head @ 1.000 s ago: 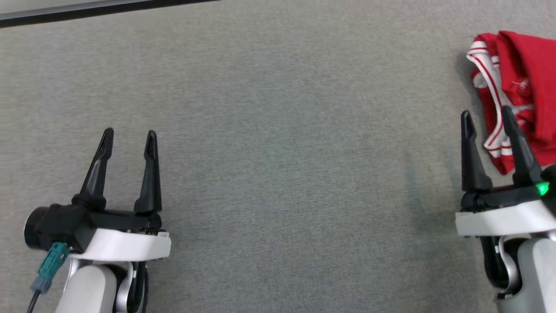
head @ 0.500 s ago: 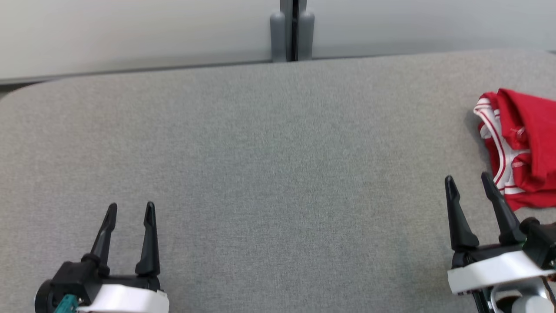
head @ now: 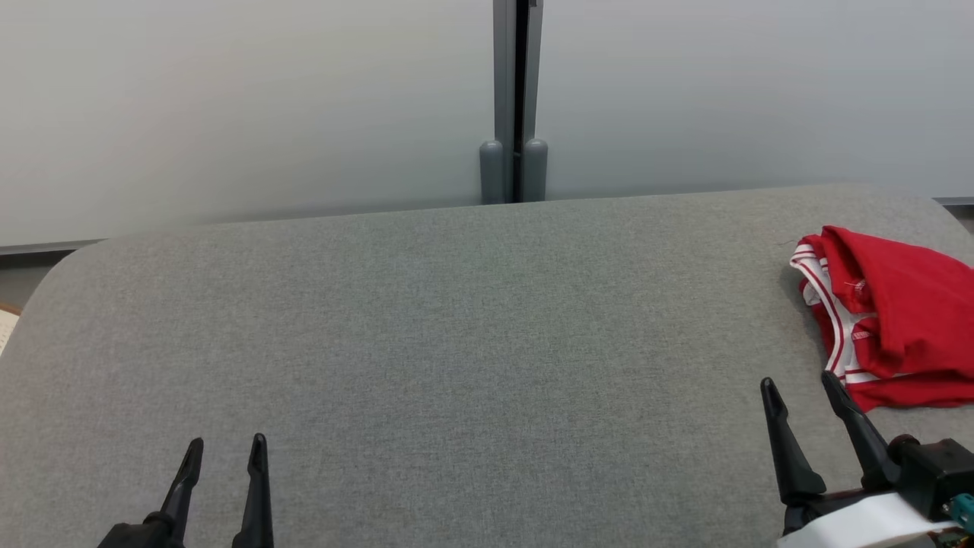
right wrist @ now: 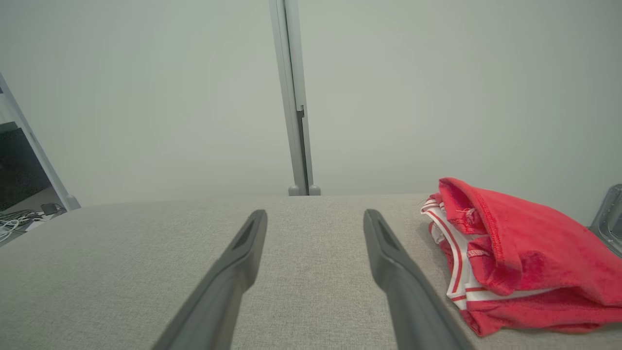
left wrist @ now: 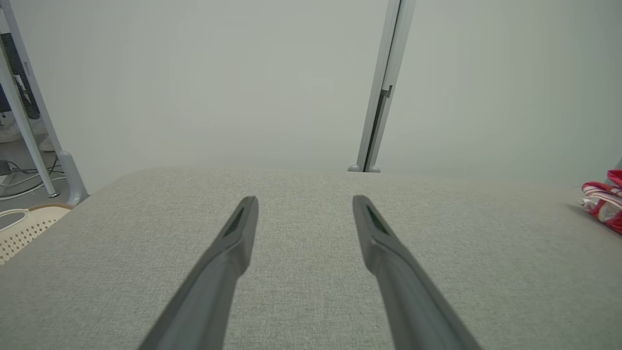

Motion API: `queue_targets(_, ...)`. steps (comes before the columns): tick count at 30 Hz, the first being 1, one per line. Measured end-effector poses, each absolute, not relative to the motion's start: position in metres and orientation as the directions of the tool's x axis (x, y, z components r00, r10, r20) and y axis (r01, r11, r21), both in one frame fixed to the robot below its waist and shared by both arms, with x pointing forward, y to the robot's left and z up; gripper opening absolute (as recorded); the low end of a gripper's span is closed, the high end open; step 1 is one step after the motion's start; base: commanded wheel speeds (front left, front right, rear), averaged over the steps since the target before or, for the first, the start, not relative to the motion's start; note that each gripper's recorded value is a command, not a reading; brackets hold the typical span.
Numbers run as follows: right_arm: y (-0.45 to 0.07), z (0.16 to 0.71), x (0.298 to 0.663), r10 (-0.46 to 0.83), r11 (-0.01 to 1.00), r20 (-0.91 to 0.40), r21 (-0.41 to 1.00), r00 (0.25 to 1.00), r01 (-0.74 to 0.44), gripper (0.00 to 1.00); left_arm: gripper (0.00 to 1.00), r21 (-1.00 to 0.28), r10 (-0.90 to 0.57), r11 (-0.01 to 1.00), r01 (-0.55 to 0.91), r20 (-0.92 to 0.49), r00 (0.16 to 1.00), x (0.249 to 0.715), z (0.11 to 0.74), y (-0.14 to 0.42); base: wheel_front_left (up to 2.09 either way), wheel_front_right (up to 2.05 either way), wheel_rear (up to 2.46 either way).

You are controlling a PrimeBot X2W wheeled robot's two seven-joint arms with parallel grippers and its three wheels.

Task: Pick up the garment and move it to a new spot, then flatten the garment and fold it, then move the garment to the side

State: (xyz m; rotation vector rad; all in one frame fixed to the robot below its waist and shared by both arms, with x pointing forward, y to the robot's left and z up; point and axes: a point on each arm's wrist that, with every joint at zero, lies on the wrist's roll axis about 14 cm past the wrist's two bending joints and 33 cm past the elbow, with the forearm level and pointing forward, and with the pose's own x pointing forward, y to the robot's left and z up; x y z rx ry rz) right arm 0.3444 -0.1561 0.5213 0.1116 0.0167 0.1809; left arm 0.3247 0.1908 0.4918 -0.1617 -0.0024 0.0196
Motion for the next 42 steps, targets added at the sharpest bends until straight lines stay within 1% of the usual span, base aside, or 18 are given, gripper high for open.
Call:
queue_targets(16, -0.166, 0.52, 0.338, 0.151, 0.983, -0.022, 0.11, 0.988, -0.148, 1.0, 1.0, -0.157, 0.011, 0.988, -0.011, 0.001, 1.0, 0.325, 0.495, 0.186, 0.0, 0.0, 0.0)
queue_targets(33, -0.16, 0.518, 0.339, 0.171, 0.979, -0.026, 0.121, 0.985, -0.166, 1.0, 1.0, -0.15, 0.028, 0.988, -0.027, 0.006, 1.0, 0.321, 0.496, 0.189, 0.0, 0.0, 0.0)
queue_targets(34, -0.159, 0.518, 0.339, 0.172, 0.978, -0.025, 0.123, 0.985, -0.167, 0.0, 0.0, -0.15, 0.027, 0.988, -0.026, 0.006, 1.0, 0.321, 0.496, 0.189, 0.0, 0.0, 0.0)
queue_targets(38, -0.158, 0.501, 0.334, 0.168, 0.978, -0.077, 0.14, 0.983, -0.156, 0.0, 0.0, -0.162, 0.028, 0.986, -0.036, -0.05, 0.998, 0.314, 0.479, 0.185, 0.0, 0.0, 0.0)
queue_targets(42, -0.159, 0.494, 0.332, 0.163, 0.968, -0.093, 0.206, 0.982, -0.141, 0.0, 0.0, -0.225, 0.035, 0.973, -0.053, -0.085, 0.996, 0.313, 0.471, 0.185, 0.0, 0.0, 0.0)
